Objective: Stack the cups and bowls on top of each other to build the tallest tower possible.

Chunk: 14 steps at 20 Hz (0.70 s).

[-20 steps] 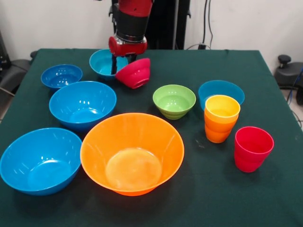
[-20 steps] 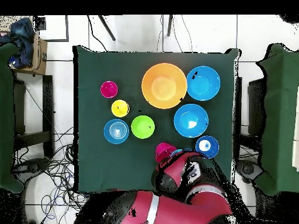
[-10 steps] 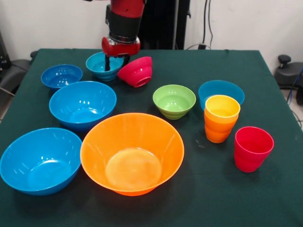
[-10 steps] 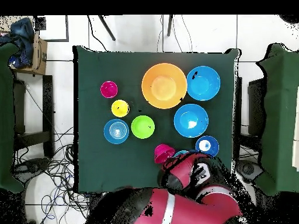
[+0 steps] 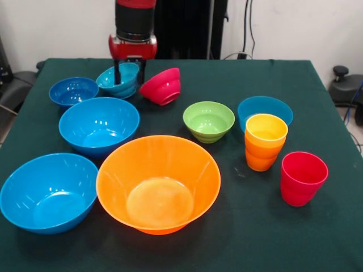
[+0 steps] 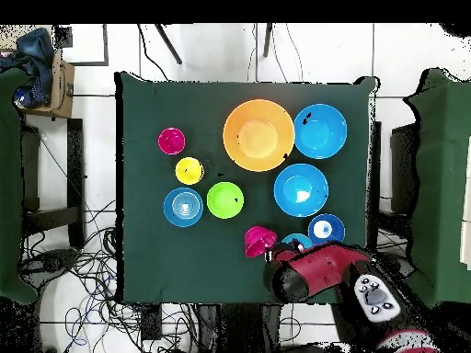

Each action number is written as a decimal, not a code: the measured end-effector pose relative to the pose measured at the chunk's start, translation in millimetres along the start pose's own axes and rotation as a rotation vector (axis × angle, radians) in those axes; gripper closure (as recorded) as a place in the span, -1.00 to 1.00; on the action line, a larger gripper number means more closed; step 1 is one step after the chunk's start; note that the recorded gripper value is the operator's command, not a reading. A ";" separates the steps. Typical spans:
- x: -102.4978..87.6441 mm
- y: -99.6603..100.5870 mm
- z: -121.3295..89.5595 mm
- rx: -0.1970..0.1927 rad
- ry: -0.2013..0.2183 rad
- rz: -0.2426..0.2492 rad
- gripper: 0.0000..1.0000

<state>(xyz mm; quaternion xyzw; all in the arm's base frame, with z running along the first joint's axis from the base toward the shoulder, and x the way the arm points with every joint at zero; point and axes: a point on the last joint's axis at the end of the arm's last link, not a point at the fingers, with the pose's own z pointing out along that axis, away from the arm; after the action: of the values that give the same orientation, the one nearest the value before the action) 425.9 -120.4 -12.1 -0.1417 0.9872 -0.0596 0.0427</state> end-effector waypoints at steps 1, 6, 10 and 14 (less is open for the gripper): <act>-0.2 -3.5 -4.3 -0.006 0.007 0.025 -1.00; -2.8 -15.2 -23.0 -0.023 0.034 0.083 -1.00; -10.8 -11.2 -30.4 -0.032 0.028 0.068 -1.00; -22.6 -4.0 -34.4 -0.044 0.003 0.049 -1.00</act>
<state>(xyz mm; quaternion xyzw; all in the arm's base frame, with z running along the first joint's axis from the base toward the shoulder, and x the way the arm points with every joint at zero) 445.1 -114.1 24.0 -0.1183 0.9915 -0.0370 0.0396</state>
